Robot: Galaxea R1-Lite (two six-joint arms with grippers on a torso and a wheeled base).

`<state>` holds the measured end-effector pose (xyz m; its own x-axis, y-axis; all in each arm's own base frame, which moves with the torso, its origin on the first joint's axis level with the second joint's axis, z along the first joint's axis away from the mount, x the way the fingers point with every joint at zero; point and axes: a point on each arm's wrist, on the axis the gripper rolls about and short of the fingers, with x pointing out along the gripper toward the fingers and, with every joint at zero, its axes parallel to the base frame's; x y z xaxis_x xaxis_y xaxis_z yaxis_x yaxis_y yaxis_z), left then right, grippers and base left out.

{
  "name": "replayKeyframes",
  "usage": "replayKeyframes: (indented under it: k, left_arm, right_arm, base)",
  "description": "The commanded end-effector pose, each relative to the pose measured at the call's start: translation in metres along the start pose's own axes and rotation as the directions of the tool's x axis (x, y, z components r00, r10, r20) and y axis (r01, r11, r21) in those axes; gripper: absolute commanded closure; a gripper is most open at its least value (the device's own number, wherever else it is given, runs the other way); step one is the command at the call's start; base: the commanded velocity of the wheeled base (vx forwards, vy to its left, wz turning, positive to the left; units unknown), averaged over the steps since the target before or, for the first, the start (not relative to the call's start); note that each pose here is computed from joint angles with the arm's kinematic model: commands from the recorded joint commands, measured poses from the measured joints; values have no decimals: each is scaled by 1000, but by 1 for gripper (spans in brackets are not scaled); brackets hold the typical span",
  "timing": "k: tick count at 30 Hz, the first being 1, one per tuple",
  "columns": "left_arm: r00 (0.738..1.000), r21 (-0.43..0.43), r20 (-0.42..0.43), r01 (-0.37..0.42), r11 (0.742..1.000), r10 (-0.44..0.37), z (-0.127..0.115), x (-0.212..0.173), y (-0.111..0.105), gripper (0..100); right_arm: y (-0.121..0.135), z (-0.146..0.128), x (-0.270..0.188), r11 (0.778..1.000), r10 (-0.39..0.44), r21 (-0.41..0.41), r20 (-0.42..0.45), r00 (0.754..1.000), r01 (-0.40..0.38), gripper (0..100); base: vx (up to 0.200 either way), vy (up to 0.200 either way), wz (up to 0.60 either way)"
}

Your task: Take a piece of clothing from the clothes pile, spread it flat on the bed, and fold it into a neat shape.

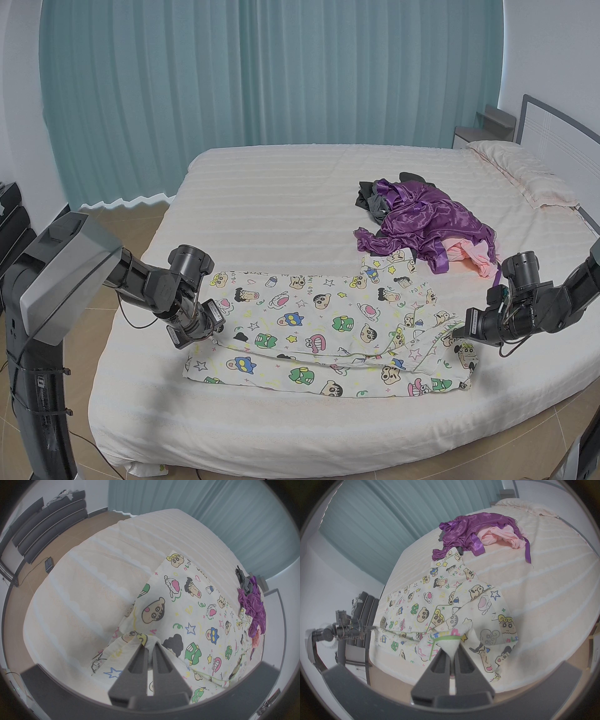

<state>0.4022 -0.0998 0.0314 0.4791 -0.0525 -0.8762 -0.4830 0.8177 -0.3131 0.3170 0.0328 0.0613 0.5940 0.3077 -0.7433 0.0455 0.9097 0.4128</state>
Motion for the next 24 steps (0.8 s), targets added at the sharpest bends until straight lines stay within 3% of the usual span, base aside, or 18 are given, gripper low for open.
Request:
replayKeyframes:
  k: [1, 6, 17, 18, 19, 20, 24]
  left_arm:
    - [1000, -37, 5, -4, 999, 5, 8, 15, -1, 100]
    - [1000, -55, 4, -14, 998, 15, 12, 23, 2, 100]
    - [1000, -82, 13, -8, 997, 9, 19, 28, 1, 100]
    - [1000, -82, 14, -7, 997, 8, 19, 27, 1, 100]
    - [1000, -85, 19, -1, 996, 2, 21, 27, 0, 100]
    - [1000, -85, 20, 0, 996, 1, 21, 27, -1, 0]
    - [1000, -121, 30, 9, 993, -6, 24, 27, -3, 0]
  right_arm:
    - [-5, 3, 20, 999, -6, 41, -7, 1000, 7, 100]
    - [-10, 4, 37, 996, -52, 73, 24, 998, 50, 100]
    - [-11, 11, 51, 985, -48, 170, 40, 998, 40, 100]
    - [-11, 12, 51, 985, -46, 169, 41, 998, 38, 0]
    - [-12, 12, 52, 984, -46, 172, 42, 998, 39, 0]
    - [-12, 13, 52, 984, -46, 172, 43, 998, 38, 0]
    - [-13, 16, 51, 977, -45, 209, 55, 997, 32, 0]
  base:
    - [0, 0, 0]
    - [0, 0, 0]
    - [0, 0, 0]
    - [0, 0, 0]
    - [0, 0, 0]
    - [0, 0, 0]
    - [0, 0, 0]
